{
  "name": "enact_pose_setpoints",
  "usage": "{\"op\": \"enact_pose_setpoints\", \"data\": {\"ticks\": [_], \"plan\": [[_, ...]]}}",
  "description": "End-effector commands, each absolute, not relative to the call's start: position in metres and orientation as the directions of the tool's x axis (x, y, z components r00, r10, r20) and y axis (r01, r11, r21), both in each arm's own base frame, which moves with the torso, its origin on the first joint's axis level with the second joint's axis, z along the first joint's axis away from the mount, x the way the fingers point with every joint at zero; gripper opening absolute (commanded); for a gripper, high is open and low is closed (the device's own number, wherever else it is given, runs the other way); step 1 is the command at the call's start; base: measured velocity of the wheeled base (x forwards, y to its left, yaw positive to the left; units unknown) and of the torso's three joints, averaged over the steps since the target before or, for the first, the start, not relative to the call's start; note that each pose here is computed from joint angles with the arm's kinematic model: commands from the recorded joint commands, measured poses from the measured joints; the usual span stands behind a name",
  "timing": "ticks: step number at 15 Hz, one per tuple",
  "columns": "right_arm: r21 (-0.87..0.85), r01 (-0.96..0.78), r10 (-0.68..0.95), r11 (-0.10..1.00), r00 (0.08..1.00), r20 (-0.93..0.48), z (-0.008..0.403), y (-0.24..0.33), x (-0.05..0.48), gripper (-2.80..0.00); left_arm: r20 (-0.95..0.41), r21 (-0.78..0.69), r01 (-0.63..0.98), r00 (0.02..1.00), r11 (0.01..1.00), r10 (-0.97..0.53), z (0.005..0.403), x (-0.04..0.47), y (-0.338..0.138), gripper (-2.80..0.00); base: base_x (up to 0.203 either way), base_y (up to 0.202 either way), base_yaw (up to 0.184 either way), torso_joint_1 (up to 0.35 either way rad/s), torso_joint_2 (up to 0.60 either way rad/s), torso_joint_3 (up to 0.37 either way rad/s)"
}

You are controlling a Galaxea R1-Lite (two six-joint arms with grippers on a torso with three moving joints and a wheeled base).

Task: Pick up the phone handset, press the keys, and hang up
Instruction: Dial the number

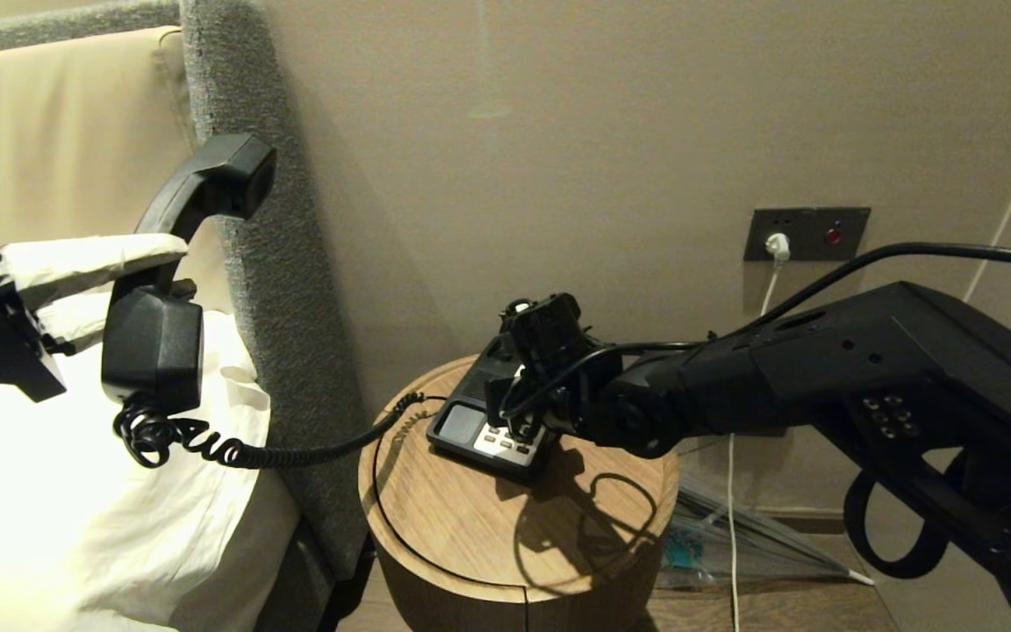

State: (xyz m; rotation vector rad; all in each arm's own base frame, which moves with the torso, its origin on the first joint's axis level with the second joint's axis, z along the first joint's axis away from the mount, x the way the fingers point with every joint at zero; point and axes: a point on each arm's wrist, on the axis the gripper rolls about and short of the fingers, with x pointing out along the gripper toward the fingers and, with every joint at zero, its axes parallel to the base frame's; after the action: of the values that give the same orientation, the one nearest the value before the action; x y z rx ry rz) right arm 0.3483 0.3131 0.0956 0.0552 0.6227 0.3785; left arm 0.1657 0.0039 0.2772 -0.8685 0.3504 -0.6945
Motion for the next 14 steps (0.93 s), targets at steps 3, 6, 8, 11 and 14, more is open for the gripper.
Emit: {"op": "enact_pose_setpoints", "data": {"ticks": [3, 6, 8, 11, 14], "plan": [[0.151, -0.311, 0.341, 0.938, 0.76, -0.554, 0.09, 0.316, 0.356, -2.8, -0.006, -0.795, 0.412, 0.727, 0.444, -0.686, 0.277, 0.164, 0.004, -2.8, 0.0, 0.0, 0.0, 0.0, 0.0, 0.0], [0.135, -0.294, 0.319, 0.946, 0.774, -0.547, 0.09, 0.309, 0.362, -2.8, -0.009, -0.798, 0.408, 0.727, 0.443, -0.686, 0.275, 0.164, 0.004, -2.8, 0.0, 0.0, 0.0, 0.0, 0.0, 0.0], [0.138, -0.283, 0.312, 0.949, 0.78, -0.542, 0.092, 0.306, 0.366, -2.8, -0.007, -0.796, 0.411, 0.727, 0.444, -0.686, 0.276, 0.163, 0.004, -2.8, 0.0, 0.0, 0.0, 0.0, 0.0, 0.0], [0.14, -0.278, 0.309, 0.95, 0.782, -0.541, 0.093, 0.304, 0.367, -2.8, -0.008, -0.797, 0.41, 0.727, 0.444, -0.686, 0.275, 0.163, 0.004, -2.8, 0.0, 0.0, 0.0, 0.0, 0.0, 0.0], [0.138, -0.278, 0.308, 0.951, 0.781, -0.543, 0.092, 0.304, 0.367, -2.8, -0.006, -0.796, 0.412, 0.727, 0.443, -0.686, 0.276, 0.162, 0.003, -2.8, 0.0, 0.0, 0.0, 0.0, 0.0, 0.0]]}}
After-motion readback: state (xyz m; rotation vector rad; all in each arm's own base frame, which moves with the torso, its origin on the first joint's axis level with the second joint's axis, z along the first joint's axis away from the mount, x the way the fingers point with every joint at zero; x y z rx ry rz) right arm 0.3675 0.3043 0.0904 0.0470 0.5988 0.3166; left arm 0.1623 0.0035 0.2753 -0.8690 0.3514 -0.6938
